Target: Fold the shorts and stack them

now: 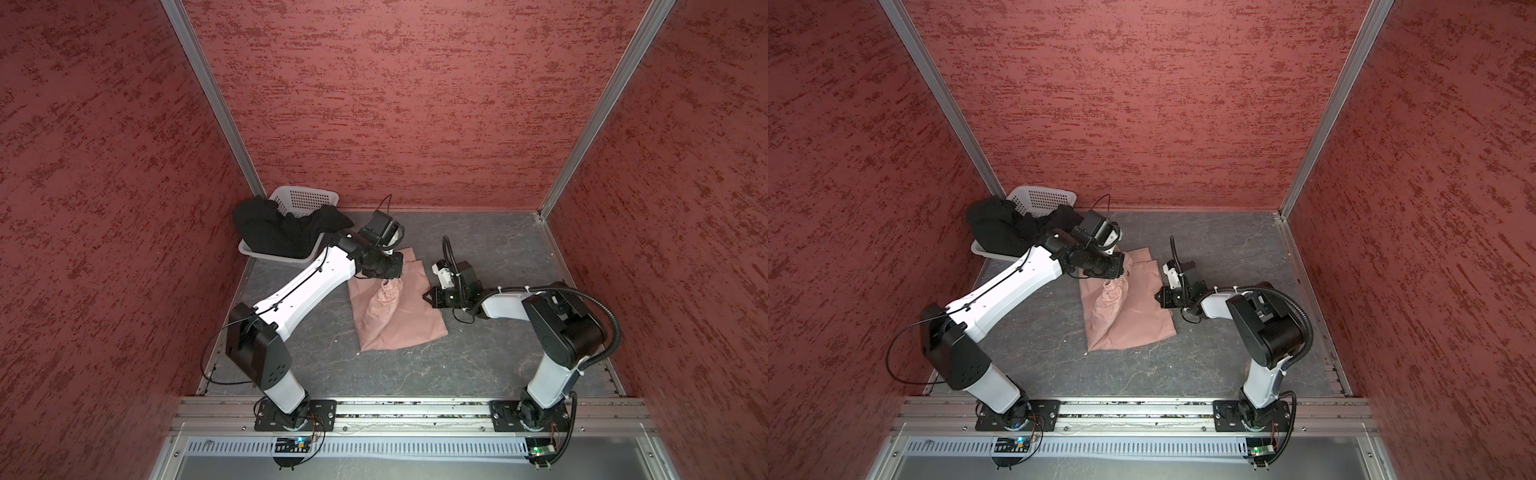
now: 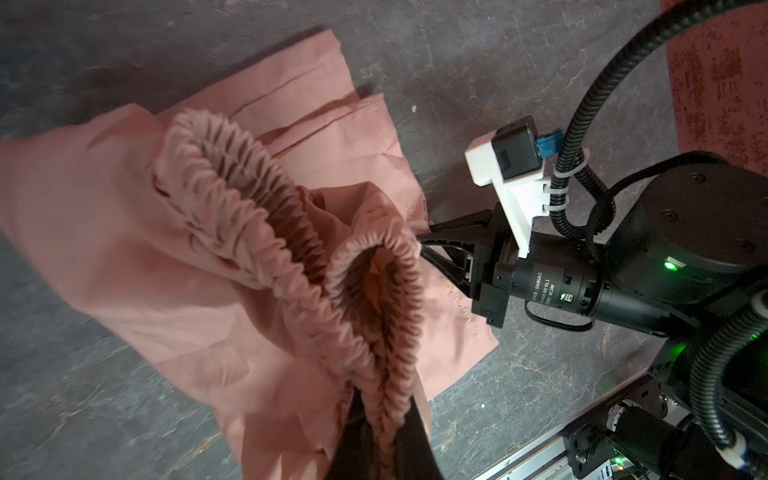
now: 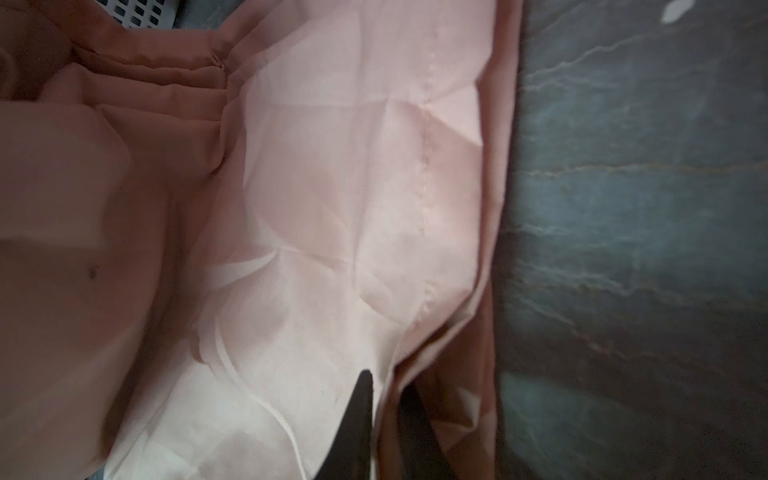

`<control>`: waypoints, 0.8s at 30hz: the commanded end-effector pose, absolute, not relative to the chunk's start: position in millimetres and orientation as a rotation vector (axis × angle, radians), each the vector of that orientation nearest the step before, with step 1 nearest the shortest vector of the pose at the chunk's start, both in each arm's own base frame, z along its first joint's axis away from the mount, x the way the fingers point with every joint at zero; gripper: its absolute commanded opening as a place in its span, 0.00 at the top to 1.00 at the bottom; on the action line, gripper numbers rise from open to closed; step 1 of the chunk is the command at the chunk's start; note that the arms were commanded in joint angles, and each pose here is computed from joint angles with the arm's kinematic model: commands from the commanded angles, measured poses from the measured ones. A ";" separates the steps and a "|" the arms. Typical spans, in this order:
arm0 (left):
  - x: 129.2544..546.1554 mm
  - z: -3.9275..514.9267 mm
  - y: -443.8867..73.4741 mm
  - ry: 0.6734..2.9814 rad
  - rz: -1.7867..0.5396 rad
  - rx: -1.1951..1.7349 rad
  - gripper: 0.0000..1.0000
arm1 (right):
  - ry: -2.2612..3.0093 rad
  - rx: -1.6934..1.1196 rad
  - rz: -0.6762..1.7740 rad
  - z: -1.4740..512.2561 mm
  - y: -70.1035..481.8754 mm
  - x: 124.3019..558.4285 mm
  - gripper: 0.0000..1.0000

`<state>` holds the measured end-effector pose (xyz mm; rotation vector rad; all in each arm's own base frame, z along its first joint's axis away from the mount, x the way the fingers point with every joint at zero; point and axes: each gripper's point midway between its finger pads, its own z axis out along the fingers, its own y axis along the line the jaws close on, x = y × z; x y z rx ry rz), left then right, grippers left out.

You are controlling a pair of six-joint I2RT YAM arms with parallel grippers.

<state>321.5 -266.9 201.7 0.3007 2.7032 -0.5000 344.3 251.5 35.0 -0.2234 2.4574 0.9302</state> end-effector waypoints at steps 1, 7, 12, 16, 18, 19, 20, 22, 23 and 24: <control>324.8 202.0 -300.2 2.683 -0.574 0.343 1.00 | 2.420 -0.220 0.958 41.5 255.6 350.6 0.73; 339.7 181.0 -319.5 2.685 -0.566 0.360 0.38 | 2.396 -0.160 0.916 60.9 249.4 357.9 0.48; 347.2 210.4 -331.0 2.612 -0.633 0.382 0.01 | 2.391 -0.034 0.755 84.5 217.7 357.5 0.38; 346.0 249.4 -318.1 2.526 -0.623 0.367 0.01 | 2.393 0.037 0.634 106.8 187.0 350.6 0.33; 344.8 259.9 -301.5 2.511 -0.586 0.340 0.01 | 2.393 0.068 0.531 121.2 165.1 345.9 0.33; 343.9 260.9 -290.8 2.510 -0.560 0.320 0.01 | 2.382 0.077 0.488 129.6 155.4 342.6 0.33; 342.6 263.1 -279.7 2.501 -0.545 0.296 0.01 | 2.372 0.068 0.468 138.9 150.0 338.2 0.33; 340.8 258.1 -258.9 2.494 -0.533 0.236 0.01 | 2.331 0.021 0.504 162.0 152.3 331.8 0.41; 340.0 254.0 -247.9 2.492 -0.533 0.202 0.01 | 2.312 -0.022 0.563 172.2 160.4 327.7 0.45; 339.8 248.2 -234.3 2.492 -0.534 0.152 0.01 | 2.286 -0.082 0.654 184.5 173.7 321.9 0.50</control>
